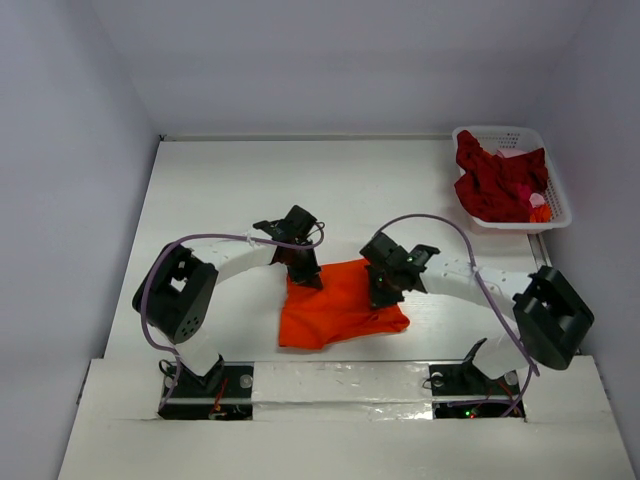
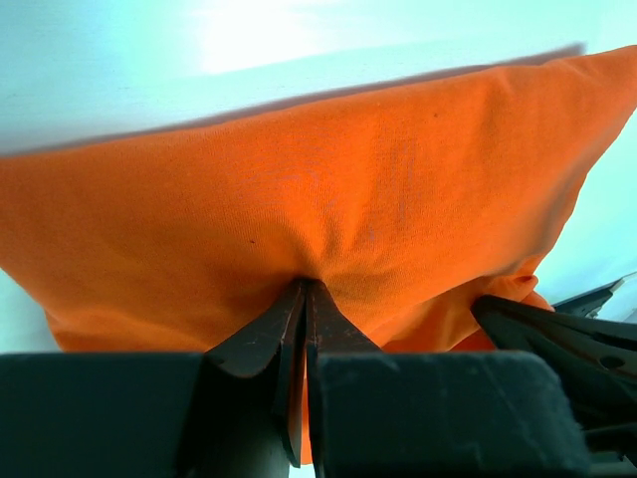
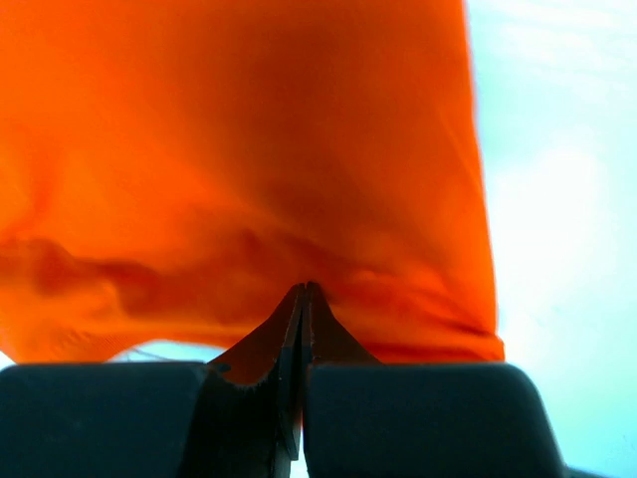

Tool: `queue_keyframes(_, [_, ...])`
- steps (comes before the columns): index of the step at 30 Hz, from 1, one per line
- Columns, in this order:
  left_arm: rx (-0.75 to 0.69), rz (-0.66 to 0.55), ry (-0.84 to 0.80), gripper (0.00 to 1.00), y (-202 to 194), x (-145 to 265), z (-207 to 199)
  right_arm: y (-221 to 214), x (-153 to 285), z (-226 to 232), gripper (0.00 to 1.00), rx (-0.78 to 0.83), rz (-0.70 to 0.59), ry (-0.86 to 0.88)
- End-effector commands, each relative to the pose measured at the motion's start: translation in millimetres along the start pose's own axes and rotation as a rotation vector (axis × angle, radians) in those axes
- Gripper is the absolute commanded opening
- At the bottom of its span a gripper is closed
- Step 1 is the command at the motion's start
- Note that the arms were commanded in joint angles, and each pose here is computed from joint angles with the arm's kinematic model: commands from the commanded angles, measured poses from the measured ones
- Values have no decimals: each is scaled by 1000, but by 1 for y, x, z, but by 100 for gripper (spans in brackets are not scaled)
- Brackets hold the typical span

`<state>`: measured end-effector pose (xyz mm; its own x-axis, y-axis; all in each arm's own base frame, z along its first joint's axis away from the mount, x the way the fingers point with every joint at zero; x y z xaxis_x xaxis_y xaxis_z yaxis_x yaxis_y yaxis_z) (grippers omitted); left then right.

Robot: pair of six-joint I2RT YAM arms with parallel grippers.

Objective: Fold and stack the t-shirts
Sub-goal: Fold the tshirt

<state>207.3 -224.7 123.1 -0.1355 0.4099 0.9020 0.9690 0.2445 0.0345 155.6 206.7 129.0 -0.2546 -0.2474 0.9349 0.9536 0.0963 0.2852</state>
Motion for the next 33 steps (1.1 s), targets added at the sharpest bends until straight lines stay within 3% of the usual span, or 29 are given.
queue_keyframes(1, [-22, -18, -36, 0, -1, 14, -8, -4, 16, -4, 0, -36, -52, 40])
queue_keyframes(9, [-24, -20, -41, 0, 3, 13, -12, -28, 27, -17, 0, -71, -27, 84])
queue_keyframes(25, [-30, -16, -33, 0, 4, 11, -13, -58, 7, -32, 0, -57, 70, 111])
queue_keyframes(28, [-30, -14, -32, 0, 4, 11, -13, -57, 14, -34, 0, -58, 70, 90])
queue_keyframes(33, [-34, -18, -33, 0, 6, 12, -16, -32, 58, -20, 0, -58, -57, 132])
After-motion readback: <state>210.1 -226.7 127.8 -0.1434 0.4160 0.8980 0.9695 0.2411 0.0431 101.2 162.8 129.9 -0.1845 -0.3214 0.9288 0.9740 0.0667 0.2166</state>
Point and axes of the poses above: each gripper's point midway between its finger pads, its own x axis back along the fingers, its own z axis along the line the jaws close on, y = z × x, the point moved 9 cm from there along x, back along the fingers, and after that the axes turned 3 degrees about x, right-handed, at the moved point
